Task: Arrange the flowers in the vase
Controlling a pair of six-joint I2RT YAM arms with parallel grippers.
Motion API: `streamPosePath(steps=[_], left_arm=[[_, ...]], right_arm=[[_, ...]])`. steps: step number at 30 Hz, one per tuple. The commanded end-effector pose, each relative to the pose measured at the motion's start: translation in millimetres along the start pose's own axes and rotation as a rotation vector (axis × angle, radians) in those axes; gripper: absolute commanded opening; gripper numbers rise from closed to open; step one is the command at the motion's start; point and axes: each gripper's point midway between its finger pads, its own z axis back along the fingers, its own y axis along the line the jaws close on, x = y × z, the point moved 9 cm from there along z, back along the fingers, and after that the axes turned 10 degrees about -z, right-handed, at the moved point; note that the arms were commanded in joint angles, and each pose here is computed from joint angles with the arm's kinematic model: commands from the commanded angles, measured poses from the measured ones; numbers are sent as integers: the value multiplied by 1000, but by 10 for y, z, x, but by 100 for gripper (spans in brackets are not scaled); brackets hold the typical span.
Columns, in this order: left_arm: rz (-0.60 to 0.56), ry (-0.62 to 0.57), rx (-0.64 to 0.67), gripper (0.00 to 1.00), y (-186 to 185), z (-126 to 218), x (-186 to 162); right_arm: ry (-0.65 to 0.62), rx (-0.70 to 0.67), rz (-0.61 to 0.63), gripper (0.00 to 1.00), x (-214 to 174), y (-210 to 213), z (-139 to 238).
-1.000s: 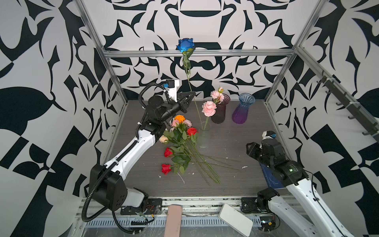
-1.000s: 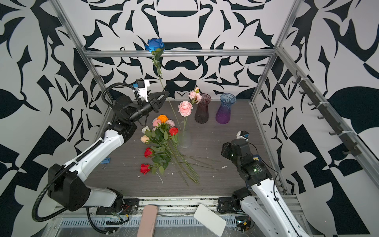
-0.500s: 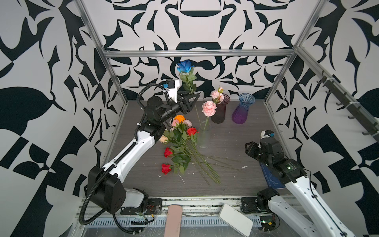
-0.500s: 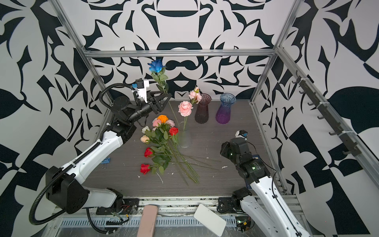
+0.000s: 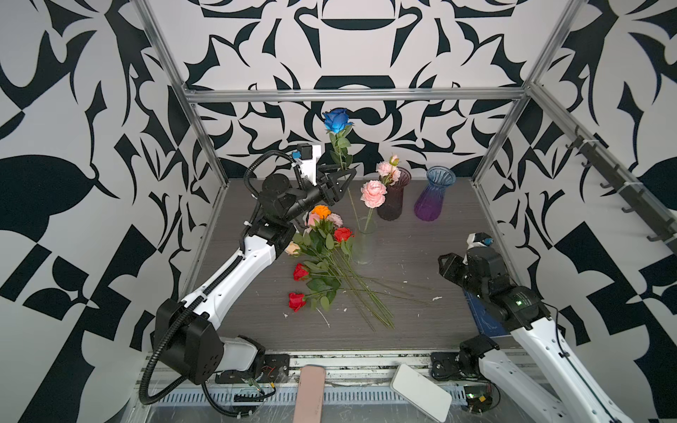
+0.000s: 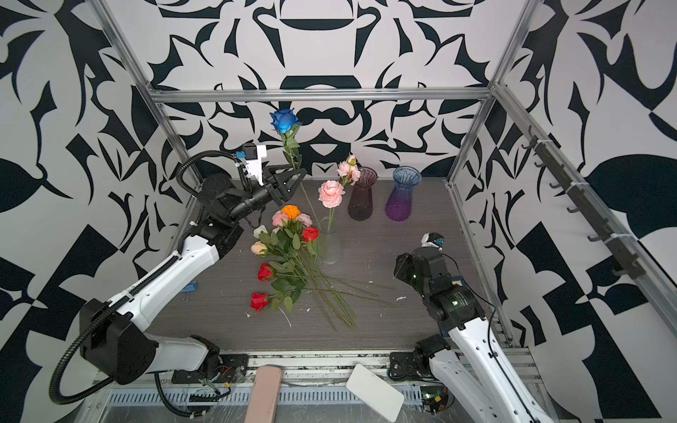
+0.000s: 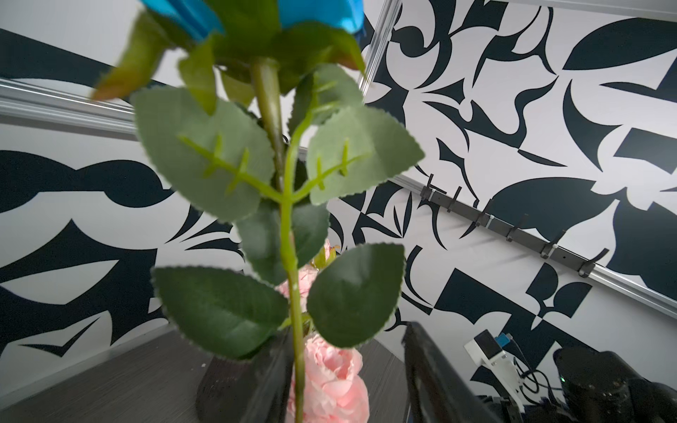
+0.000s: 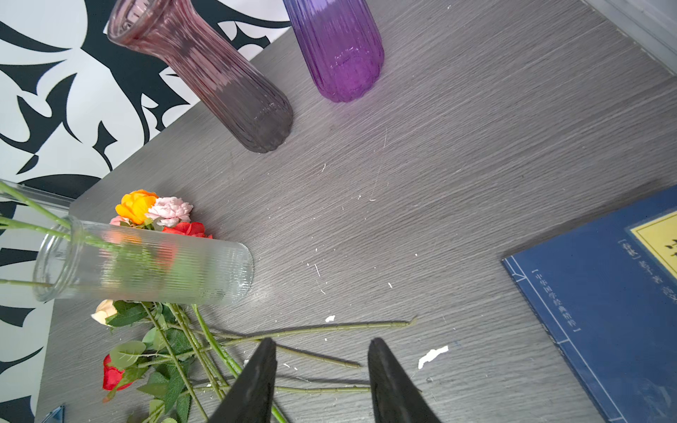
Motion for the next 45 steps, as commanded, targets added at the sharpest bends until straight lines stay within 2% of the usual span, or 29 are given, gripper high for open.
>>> streamPosePath(steps=[1,24,31,35,38,45], left_arm=[[1,-29,-9,51,-52,38,21],[163,36,2,52,-12,-62,-506],[267,105,20,53,54,-122,-651],[324,127,61,59,104,-121,-744],[376,191,56,60,119,-172,-790],[416,266,27,61,120,-277,-780]], right_arm=[[-35,43,-10,45,77,76,83],[-42,29,-11,45,58,14,168],[-37,31,-10,45,63,29,166],[-34,32,-10,45,61,32,162],[-30,31,-6,45,58,33,155],[-21,35,2,45,67,65,118]])
